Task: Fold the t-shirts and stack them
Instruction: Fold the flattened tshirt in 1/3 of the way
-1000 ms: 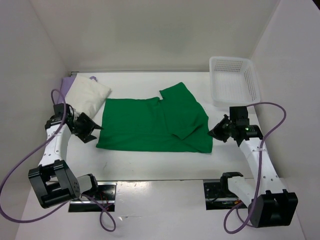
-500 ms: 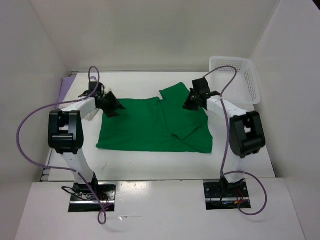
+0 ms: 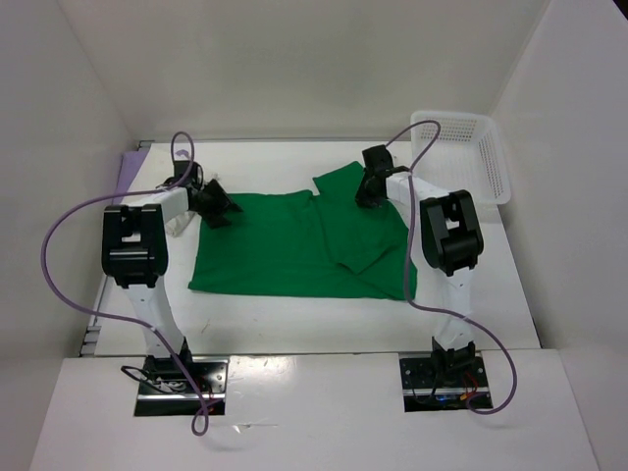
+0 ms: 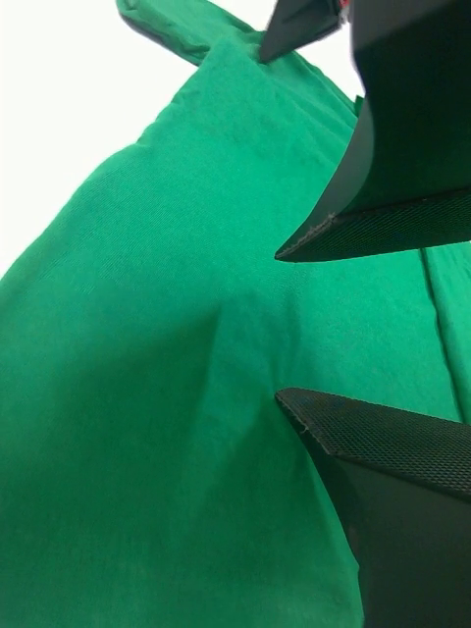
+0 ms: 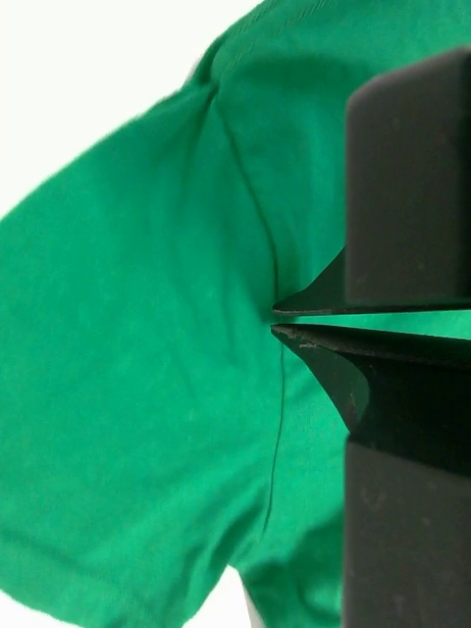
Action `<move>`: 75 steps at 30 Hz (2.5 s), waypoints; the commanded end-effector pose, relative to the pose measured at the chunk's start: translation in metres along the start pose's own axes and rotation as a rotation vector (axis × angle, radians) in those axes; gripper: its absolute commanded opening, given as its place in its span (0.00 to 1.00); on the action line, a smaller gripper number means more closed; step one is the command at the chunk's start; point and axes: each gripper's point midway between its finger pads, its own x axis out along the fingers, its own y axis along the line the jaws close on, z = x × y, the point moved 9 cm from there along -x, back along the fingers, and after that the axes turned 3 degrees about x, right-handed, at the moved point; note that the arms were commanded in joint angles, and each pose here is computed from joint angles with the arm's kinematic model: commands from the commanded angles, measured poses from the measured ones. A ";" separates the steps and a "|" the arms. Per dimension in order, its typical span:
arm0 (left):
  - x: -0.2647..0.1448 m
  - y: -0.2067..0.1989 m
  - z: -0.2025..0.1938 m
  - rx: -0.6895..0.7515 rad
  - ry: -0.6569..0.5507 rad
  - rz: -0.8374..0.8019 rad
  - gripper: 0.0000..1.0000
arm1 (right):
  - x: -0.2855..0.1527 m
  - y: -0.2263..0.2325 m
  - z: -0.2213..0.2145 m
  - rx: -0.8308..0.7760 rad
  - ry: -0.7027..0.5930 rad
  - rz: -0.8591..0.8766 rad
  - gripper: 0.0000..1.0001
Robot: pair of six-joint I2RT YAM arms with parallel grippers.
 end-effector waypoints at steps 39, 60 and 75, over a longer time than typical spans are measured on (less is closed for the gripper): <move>-0.085 -0.050 -0.190 0.399 0.202 -0.205 0.14 | -0.155 -0.060 -0.131 0.149 0.201 0.260 0.40; -0.083 -0.035 -0.207 0.366 0.247 -0.185 0.18 | -0.103 -0.055 -0.123 0.154 0.177 0.153 0.40; -0.085 -0.034 -0.208 0.363 0.254 -0.177 0.18 | -0.066 0.001 -0.044 0.159 0.114 0.248 0.12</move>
